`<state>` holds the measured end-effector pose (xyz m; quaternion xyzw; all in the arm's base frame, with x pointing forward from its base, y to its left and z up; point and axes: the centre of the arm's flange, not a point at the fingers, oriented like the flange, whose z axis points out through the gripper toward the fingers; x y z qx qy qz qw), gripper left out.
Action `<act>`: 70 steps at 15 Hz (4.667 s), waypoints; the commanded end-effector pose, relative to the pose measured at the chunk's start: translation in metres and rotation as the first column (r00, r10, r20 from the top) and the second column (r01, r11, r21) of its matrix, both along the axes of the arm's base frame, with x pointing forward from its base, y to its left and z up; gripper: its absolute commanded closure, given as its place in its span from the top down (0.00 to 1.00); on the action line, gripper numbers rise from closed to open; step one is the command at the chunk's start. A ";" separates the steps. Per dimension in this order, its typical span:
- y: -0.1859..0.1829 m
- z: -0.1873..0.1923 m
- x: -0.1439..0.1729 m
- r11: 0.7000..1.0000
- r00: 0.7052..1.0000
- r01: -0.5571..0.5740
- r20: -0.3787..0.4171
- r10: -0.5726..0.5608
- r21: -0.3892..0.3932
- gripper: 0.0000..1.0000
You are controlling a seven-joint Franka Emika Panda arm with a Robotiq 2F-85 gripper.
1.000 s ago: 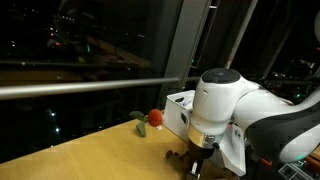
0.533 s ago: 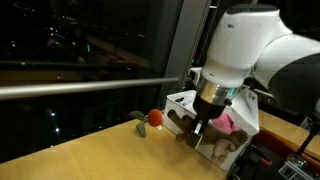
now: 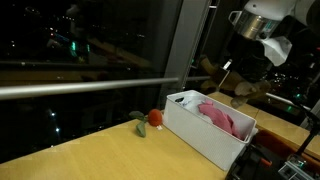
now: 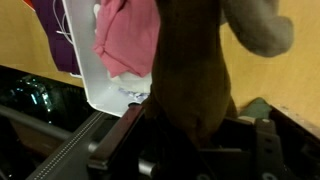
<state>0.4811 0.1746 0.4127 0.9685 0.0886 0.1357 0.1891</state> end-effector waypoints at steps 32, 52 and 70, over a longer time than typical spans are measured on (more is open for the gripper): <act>0.036 0.058 0.185 0.886 0.890 -0.453 -0.106 0.443 -0.103 1.00; 0.074 -0.155 0.250 0.719 0.667 -0.695 -0.359 0.653 0.016 1.00; 0.055 -0.266 0.249 0.696 0.600 -0.716 -0.461 0.654 0.056 1.00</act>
